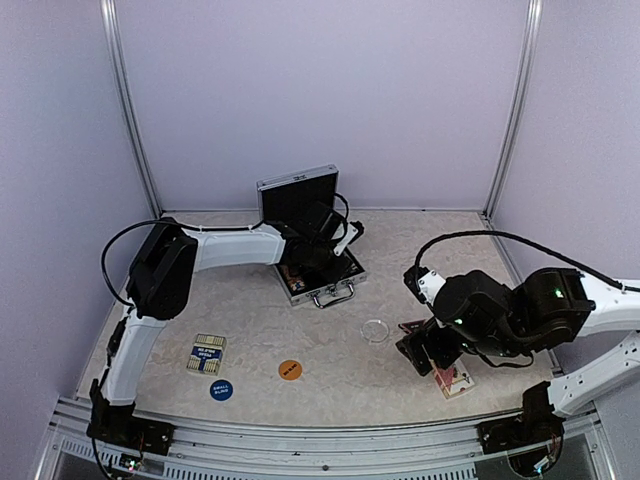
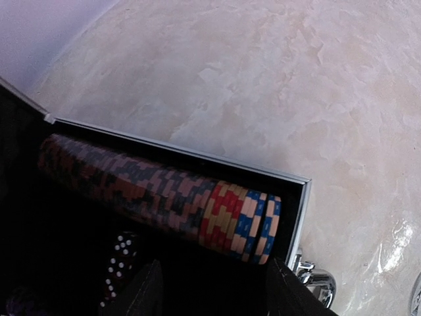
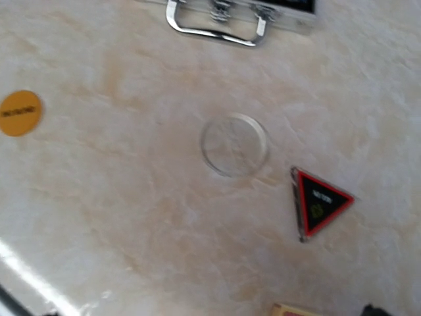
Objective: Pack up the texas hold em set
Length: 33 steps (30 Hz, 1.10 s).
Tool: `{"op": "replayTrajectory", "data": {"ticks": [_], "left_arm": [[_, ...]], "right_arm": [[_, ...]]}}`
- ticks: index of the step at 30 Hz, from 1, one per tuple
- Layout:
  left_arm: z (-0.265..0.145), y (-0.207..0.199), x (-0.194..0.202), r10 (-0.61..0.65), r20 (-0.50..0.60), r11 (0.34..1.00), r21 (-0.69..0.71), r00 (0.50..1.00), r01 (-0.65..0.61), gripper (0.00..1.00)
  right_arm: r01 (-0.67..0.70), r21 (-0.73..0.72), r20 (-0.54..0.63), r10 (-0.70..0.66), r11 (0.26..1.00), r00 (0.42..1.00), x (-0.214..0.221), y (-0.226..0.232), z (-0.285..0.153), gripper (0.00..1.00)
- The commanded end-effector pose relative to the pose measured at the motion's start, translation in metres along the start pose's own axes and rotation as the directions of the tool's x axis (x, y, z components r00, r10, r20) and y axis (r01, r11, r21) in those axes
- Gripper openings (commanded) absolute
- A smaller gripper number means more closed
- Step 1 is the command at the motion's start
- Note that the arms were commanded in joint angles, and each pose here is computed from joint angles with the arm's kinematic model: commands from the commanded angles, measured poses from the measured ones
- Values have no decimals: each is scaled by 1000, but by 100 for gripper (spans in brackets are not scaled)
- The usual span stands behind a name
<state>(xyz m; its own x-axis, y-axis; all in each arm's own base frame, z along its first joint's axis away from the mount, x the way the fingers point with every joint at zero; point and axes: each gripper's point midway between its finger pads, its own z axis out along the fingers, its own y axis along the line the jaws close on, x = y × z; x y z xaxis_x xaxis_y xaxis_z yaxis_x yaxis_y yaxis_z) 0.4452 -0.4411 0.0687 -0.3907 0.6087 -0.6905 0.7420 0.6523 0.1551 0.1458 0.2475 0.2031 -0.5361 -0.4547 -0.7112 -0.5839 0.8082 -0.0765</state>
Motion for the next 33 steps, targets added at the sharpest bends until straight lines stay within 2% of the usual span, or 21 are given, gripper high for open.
{"op": "replayTrajectory", "data": {"ticks": [1,6,12,18,19,21,24,30,33], "left_arm": [[-45,42,-49,-71,133,983,-159,988,92,54],[-49,47,-52,-104,147,980,-155,984,127,54],[-48,10,-48,-61,142,998,-22,988,65,54],[-49,-12,-38,-60,117,998,22,991,58,54],[-50,-16,-37,-69,116,997,31,991,66,56],[-54,-24,-34,-88,113,995,46,990,83,68],[-66,-34,-30,-103,113,994,60,988,97,78],[-97,-44,-25,-162,114,986,55,980,157,89],[-118,-44,-25,-188,125,982,39,974,185,99]], "right_arm": [[-57,68,-39,60,996,997,0,-18,13,100],[-131,88,-104,140,987,985,12,-34,31,100],[-167,84,-241,183,982,953,47,-33,44,100],[-162,169,-407,218,972,887,99,-41,49,100],[-166,191,-419,234,967,877,106,-44,49,100],[-184,218,-443,265,958,856,121,-47,49,100],[-222,240,-456,312,945,834,136,-49,48,100],[-271,292,-471,384,917,794,155,-60,49,100],[-264,322,-485,398,909,778,162,-63,56,100]]}}
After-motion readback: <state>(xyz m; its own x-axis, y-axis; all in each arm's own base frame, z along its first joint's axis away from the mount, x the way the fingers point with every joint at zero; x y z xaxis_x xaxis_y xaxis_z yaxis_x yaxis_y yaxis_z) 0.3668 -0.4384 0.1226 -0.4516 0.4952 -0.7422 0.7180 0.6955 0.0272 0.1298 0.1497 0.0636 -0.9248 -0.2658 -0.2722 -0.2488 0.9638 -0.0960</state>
